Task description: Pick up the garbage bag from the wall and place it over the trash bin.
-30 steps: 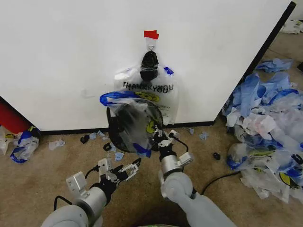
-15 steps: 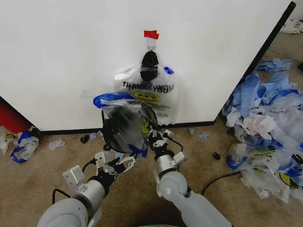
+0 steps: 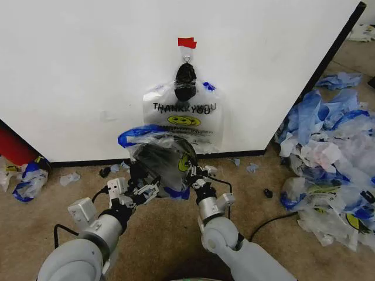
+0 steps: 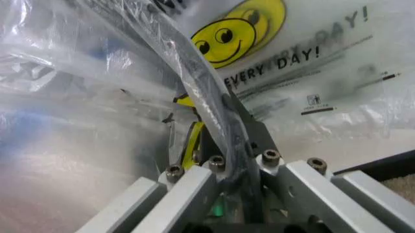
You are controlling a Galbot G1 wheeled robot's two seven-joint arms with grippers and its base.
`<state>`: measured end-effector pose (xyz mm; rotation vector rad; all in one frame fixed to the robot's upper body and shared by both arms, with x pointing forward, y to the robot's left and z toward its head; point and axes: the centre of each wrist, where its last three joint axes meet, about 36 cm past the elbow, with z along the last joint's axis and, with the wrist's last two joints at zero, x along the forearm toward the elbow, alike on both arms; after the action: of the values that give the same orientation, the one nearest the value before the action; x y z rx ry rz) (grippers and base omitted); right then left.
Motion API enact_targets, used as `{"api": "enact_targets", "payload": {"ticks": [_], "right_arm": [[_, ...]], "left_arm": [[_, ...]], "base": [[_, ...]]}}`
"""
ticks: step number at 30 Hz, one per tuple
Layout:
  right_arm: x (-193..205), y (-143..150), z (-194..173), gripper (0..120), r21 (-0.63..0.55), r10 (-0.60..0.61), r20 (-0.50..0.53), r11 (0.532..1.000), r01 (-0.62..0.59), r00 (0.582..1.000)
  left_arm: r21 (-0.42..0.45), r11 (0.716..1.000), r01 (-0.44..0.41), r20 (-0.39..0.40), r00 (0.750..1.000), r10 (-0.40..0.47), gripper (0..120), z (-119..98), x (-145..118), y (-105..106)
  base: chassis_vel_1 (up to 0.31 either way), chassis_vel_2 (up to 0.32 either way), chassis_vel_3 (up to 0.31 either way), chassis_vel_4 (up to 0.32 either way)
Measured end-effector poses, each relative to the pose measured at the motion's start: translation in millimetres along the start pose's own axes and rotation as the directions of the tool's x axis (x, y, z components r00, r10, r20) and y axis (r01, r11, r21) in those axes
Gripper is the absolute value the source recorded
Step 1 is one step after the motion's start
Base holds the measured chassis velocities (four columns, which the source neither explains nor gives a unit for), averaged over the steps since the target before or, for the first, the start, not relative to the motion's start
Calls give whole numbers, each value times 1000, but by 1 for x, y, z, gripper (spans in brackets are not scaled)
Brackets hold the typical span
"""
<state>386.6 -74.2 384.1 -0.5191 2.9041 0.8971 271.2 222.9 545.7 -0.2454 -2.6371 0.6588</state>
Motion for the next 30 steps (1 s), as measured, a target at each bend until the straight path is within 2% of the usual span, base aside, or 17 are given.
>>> {"api": "enact_targets", "payload": {"ticks": [14, 19, 20, 30], "right_arm": [[5, 7, -8, 0, -19, -27, -1, 999, 26, 1000], [5, 7, -5, 0, -22, -25, -4, 999, 25, 1000], [5, 6, -4, 0, -22, -25, -5, 999, 25, 1000], [1, -3, 2, 0, -16, -12, -16, 1000, 12, 1000]], "left_arm": [[8, 999, -33, 19, 999, 32, 99, 0, -2, -5], [21, 999, -45, 20, 999, 45, 91, 2, -3, -6], [24, 999, -46, 20, 999, 46, 86, 2, -2, -6], [26, 998, -55, 4, 998, 55, 63, 6, -1, -5]], "base": [[0, 0, 0, 0], [0, 0, 0, 0], [0, 0, 0, 0], [0, 0, 0, 0]]}}
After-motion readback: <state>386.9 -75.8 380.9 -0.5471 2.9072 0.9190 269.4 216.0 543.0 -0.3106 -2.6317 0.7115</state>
